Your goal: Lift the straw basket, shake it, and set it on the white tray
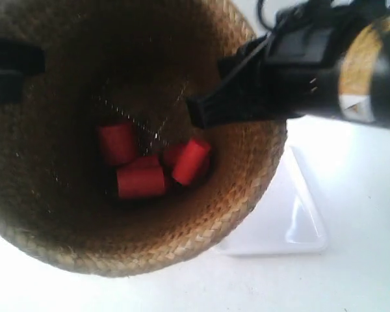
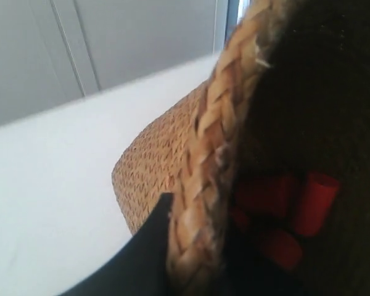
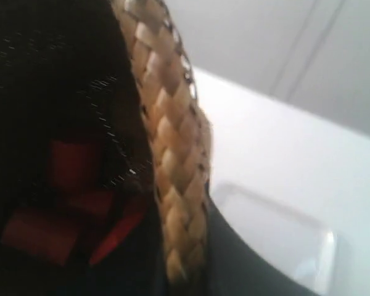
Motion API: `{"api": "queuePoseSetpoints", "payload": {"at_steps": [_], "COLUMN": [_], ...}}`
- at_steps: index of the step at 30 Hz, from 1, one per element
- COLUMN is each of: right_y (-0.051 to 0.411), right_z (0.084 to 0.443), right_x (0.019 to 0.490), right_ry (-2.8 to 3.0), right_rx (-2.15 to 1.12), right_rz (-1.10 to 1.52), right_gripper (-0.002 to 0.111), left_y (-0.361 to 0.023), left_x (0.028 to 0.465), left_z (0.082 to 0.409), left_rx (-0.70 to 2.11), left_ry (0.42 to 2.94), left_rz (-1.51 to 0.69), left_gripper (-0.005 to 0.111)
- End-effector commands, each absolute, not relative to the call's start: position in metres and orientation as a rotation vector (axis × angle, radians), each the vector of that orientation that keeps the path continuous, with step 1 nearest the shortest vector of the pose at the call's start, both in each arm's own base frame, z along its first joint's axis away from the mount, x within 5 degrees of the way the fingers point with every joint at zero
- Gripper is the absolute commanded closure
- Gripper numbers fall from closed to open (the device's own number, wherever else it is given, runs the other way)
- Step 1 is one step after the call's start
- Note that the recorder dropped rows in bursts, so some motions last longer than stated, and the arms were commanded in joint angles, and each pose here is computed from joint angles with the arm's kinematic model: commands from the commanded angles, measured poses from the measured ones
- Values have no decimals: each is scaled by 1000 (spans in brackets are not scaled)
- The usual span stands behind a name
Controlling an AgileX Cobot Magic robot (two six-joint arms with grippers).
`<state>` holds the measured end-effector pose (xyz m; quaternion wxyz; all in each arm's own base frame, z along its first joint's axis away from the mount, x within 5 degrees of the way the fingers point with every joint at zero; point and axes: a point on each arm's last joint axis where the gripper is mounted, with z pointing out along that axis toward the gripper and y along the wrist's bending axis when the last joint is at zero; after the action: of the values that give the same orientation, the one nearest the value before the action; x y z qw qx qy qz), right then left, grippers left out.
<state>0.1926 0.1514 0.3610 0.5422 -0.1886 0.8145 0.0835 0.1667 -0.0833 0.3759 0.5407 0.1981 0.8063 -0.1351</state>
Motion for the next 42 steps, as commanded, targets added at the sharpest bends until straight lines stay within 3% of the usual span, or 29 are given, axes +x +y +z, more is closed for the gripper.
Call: {"api": "queuePoseSetpoints", "payload": {"at_steps": [1, 4, 9, 11, 13, 15, 16, 18, 19, 22, 23, 26, 32, 37, 39, 42], "right_y": [152, 149, 156, 154, 150, 151, 150, 147, 145, 142, 145, 146, 144, 152, 157, 161], "right_z": [375, 405, 353, 368, 402, 393, 369, 354, 358, 404, 401, 350, 407, 341, 349, 385], "right_x": [182, 157, 195, 187, 158, 165, 187, 204, 200, 154, 154, 199, 152, 204, 200, 166], "right_ry": [2060, 1872, 1932, 2033, 1880, 1781, 1832, 1963, 2025, 1821, 1758, 1980, 1770, 1956, 2032, 1874], "right_rx": [-367, -447, -486, -369, -416, -508, -483, -369, -311, -427, -480, -362, -441, -393, -314, -465], "right_rz": [266, 452, 146, 227, 454, 336, 143, 25, 35, 431, 434, 111, 501, 157, 253, 457], "right_gripper": [108, 108, 108, 108, 108, 108, 108, 108, 108, 108, 108, 108, 108, 108, 108, 108], "left_y": [-89, -80, -93, -96, -89, -86, -90, -90, -91, -82, -82, -93, -84, -91, -92, -88], "left_x": [152, 136, 174, 165, 145, 154, 173, 181, 175, 141, 145, 180, 142, 185, 180, 151], "left_z": [393, 411, 358, 371, 398, 390, 368, 362, 372, 404, 400, 361, 400, 351, 364, 395], "left_rx": [552, 577, 559, 521, 519, 537, 532, 481, 455, 496, 487, 475, 513, 469, 411, 480], "left_ry": [1938, 1787, 1933, 1984, 1835, 1780, 1818, 1917, 1934, 1757, 1744, 1909, 1728, 1832, 1838, 1721], "left_rz": [-380, -334, -289, -382, -408, -303, -261, -288, -342, -376, -361, -318, -368, -284, -357, -374], "left_gripper": [107, 107, 107, 107, 107, 107, 107, 107, 107, 107, 107, 107, 107, 107, 107, 107]}}
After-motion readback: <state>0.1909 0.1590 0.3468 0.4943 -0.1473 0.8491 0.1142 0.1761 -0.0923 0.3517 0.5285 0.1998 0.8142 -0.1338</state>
